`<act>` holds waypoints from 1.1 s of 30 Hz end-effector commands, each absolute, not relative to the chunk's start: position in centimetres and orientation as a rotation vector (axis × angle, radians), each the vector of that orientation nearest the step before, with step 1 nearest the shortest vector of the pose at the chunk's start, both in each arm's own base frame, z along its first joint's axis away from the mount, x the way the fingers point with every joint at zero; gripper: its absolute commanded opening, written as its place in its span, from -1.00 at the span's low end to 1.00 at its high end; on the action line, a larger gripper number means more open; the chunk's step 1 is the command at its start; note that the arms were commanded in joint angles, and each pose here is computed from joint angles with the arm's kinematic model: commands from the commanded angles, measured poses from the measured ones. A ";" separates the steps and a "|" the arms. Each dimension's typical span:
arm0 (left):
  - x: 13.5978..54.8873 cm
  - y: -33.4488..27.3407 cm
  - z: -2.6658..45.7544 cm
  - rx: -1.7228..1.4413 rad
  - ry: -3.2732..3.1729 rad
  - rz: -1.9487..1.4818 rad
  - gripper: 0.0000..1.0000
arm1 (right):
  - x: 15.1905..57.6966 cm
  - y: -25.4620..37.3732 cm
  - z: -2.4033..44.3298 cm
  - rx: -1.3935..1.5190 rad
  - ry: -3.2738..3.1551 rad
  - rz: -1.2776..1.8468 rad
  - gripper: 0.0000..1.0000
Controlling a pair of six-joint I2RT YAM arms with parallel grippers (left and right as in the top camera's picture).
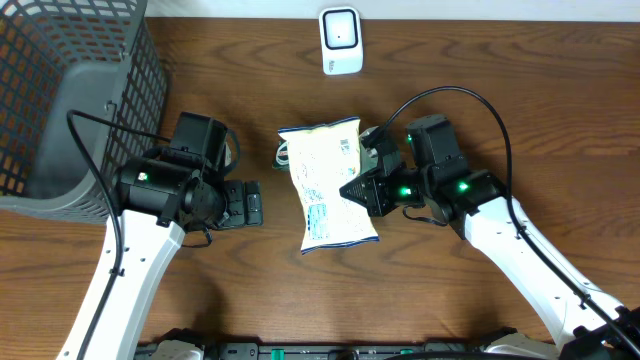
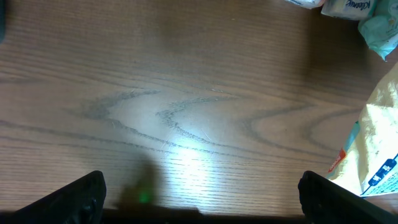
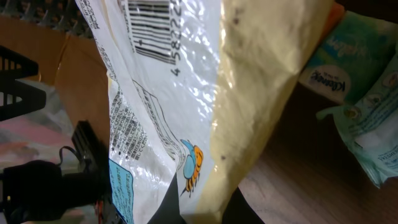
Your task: Scan the item barcode
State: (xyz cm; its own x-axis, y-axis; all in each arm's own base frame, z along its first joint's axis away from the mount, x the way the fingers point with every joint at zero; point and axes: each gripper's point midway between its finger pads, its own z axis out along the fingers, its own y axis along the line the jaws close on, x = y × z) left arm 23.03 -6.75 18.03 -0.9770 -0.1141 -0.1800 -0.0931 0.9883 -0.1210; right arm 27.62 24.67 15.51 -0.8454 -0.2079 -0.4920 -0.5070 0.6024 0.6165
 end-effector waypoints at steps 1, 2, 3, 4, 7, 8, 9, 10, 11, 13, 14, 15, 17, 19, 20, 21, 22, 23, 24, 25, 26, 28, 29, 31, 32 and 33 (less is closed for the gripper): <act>22.9 -6.8 17.8 -0.173 2.957 -0.175 0.96 | 27.6 25.4 17.4 -0.644 2.390 1.125 -0.98; 22.9 -6.8 17.8 -0.173 2.957 -0.175 0.96 | 27.5 25.4 17.3 -0.644 2.392 1.125 -0.98; 22.9 -6.8 17.8 -0.173 2.957 -0.176 0.96 | 27.6 25.3 17.3 -0.641 2.393 1.121 -0.98; 22.9 -6.8 17.8 -0.173 2.957 -0.175 0.95 | 27.6 25.3 17.3 -0.640 2.394 1.118 -0.98; 22.9 -6.8 17.8 -0.173 2.957 -0.175 0.96 | 27.5 25.3 17.2 -0.649 2.395 1.113 -0.98; 22.9 -6.8 17.8 -0.173 2.957 -0.175 0.95 | 27.4 25.3 17.1 -0.674 2.388 1.109 -0.98; 22.9 -6.8 17.8 -0.173 2.957 -0.175 0.96 | 27.2 25.2 17.0 -0.709 2.379 1.103 -0.98; 22.9 -6.8 17.8 -0.173 2.957 -0.175 0.96 | 27.0 25.2 16.9 -0.743 2.372 1.093 -0.98; 22.9 -6.8 17.8 -0.173 2.957 -0.175 0.95 | 26.8 25.1 16.8 -0.771 2.367 1.082 -0.98; 22.9 -6.8 17.8 -0.173 2.957 -0.175 0.95 | 26.8 24.9 16.5 -0.807 2.360 1.053 -0.98; 22.9 -6.8 17.8 -0.173 2.957 -0.176 0.96 | 27.0 24.6 16.2 -0.797 2.371 1.021 -0.98; 22.9 -6.8 17.8 -0.173 2.957 -0.176 0.96 | 27.2 24.4 16.1 -0.790 2.378 1.000 -0.98; 22.9 -6.8 17.8 -0.173 2.957 -0.175 0.96 | 27.5 24.1 15.8 -0.777 2.392 0.960 -0.98; 22.9 -6.8 17.8 -0.173 2.957 -0.176 0.96 | 27.5 23.9 15.6 -0.772 2.402 0.946 -0.98; 22.9 -6.8 17.8 -0.173 2.957 -0.175 0.96 | 27.5 23.9 15.5 -0.772 2.406 0.946 -0.98; 22.9 -6.8 17.8 -0.173 2.957 -0.175 0.95 | 27.5 23.9 15.5 -0.772 2.407 0.946 -0.98; 22.9 -6.8 17.8 -0.173 2.957 -0.175 0.95 | 27.4 23.9 15.5 -0.772 2.409 0.947 -0.98; 22.9 -6.8 17.8 -0.173 2.957 -0.176 0.95 | 27.4 23.9 15.5 -0.771 2.411 0.947 -0.98; 22.9 -6.8 17.8 -0.173 2.957 -0.175 0.96 | 27.4 23.8 15.4 -0.771 2.414 0.947 -0.98; 22.9 -6.8 17.8 -0.173 2.957 -0.176 0.96 | 27.3 23.8 15.4 -0.770 2.417 0.948 -0.98; 22.9 -6.8 17.8 -0.173 2.957 -0.176 0.96 | 27.2 23.8 15.3 -0.771 2.420 0.948 -0.98; 22.9 -6.8 17.8 -0.173 2.957 -0.176 0.95 | 27.1 23.7 15.3 -0.771 2.428 0.948 -0.98; 22.9 -6.8 17.8 -0.173 2.957 -0.176 0.95 | 27.1 23.7 15.2 -0.770 2.429 0.947 -0.98; 22.9 -6.8 17.8 -0.173 2.957 -0.175 0.95 | 27.1 23.7 15.2 -0.770 2.429 0.947 -0.98; 22.9 -6.8 17.8 -0.173 2.957 -0.176 0.96 | 27.1 23.7 15.2 -0.770 2.429 0.948 -0.98; 22.9 -6.8 17.8 -0.173 2.957 -0.175 0.95 | 27.1 23.7 15.2 -0.770 2.428 0.947 -0.98</act>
State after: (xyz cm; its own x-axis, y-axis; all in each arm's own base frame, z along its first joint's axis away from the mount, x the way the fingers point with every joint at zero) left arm 23.03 -6.75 18.03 -0.9770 -0.1144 -0.1799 -0.0935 0.9882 -0.1211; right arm 26.77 23.19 13.48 -0.7934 -0.3383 -0.5060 -0.5876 0.6426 0.4917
